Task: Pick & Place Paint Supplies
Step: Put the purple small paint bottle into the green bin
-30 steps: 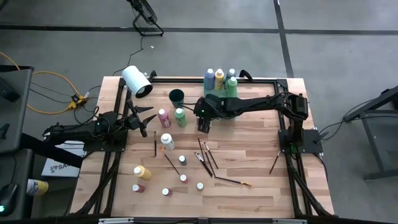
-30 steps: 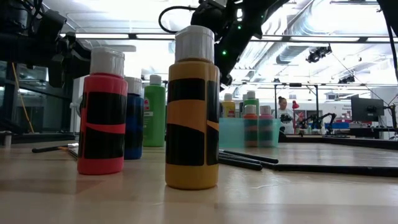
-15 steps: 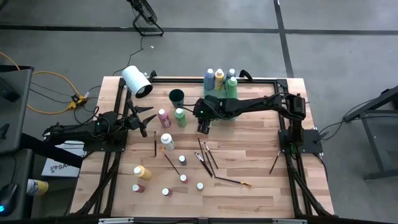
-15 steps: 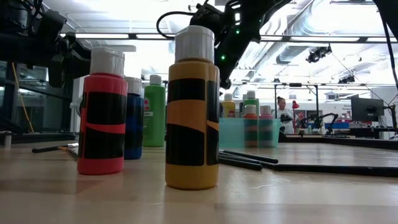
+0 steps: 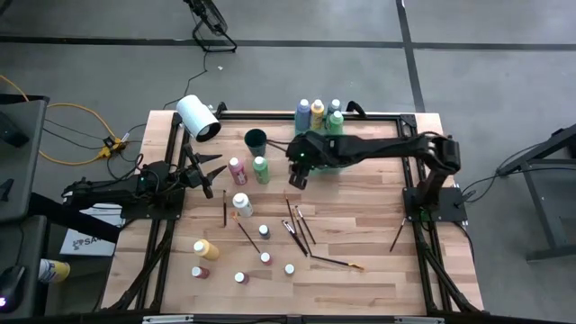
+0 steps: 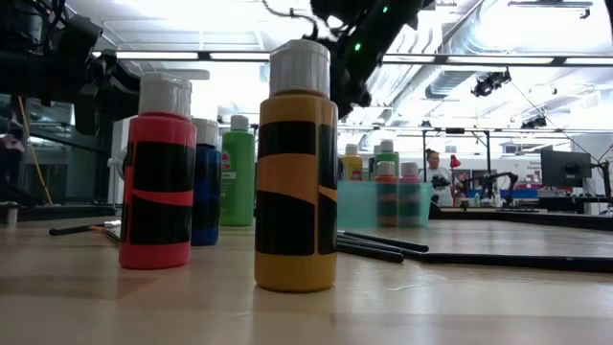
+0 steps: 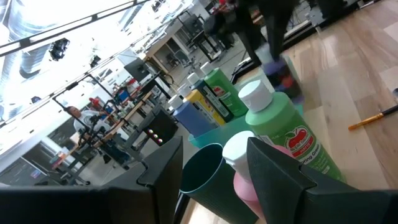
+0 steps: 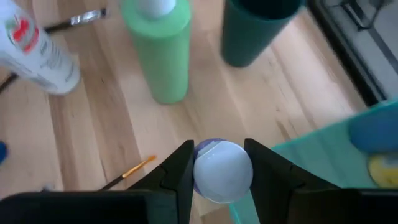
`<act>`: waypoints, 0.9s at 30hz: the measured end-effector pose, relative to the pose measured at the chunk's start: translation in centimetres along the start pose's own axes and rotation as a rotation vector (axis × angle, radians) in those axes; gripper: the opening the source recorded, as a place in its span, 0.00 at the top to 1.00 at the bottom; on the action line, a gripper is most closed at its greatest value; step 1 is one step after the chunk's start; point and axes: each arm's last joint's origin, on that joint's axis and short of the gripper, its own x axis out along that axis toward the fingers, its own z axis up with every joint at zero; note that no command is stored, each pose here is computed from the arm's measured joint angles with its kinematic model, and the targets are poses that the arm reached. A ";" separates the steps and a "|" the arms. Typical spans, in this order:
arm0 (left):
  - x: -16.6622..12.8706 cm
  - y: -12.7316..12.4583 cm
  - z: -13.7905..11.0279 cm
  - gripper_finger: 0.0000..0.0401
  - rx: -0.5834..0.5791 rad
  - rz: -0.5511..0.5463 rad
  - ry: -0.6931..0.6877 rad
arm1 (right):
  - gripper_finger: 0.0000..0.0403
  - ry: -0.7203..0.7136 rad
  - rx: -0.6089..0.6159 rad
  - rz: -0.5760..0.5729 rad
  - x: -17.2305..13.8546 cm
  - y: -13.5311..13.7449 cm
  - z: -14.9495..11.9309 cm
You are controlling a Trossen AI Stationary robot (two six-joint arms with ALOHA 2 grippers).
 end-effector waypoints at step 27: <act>0.0 0.0 0.0 0.57 0.000 0.000 0.000 | 0.72 0.246 0.407 -0.311 -1.0 -7.8 -5.0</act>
